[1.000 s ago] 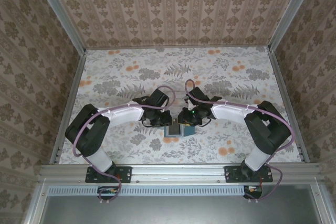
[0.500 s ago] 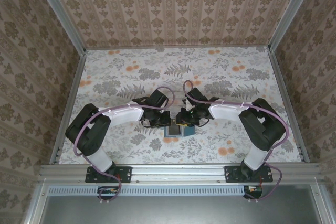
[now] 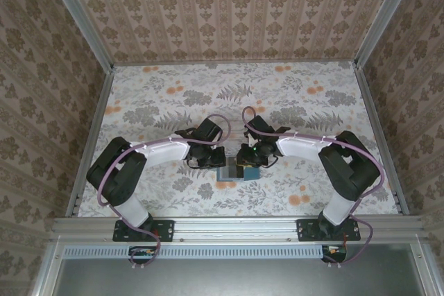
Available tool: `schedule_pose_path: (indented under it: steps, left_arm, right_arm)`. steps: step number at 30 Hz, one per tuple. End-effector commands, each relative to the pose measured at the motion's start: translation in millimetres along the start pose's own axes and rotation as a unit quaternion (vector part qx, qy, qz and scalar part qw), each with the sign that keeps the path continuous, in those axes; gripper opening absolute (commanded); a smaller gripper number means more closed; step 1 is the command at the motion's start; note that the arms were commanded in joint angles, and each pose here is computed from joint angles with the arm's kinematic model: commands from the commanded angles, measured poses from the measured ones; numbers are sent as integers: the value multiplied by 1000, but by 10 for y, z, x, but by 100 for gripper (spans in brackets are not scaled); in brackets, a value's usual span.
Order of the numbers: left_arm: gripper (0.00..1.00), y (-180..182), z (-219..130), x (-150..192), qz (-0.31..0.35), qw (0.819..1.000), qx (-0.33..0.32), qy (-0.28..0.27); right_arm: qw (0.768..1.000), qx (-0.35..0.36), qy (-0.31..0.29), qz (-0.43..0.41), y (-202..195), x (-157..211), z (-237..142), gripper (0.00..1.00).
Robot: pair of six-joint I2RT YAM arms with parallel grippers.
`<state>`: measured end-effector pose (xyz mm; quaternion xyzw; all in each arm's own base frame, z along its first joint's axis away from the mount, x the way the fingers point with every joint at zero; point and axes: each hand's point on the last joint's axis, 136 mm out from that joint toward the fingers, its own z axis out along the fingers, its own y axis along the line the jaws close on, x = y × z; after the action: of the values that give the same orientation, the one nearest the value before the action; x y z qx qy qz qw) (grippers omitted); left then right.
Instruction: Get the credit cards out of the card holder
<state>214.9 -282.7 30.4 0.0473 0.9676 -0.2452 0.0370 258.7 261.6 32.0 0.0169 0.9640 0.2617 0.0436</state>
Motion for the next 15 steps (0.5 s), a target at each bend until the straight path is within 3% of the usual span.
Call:
schedule_pose_path:
  steps: [1,9,15]
  left_arm:
    - [12,56,-14,22,0,1000,-12,6]
    - [16,-187,-217,-75,17,1000,9,-17]
    - [15,-285,-159,-63,25,1000,11,-7]
  right_arm:
    - [1000,10,-14,-8,20,-41,-149,27]
    - [1000,13,-9,-9,-3,-21,-143,31]
    - [1000,20,-1,-6,-77,1,-52,31]
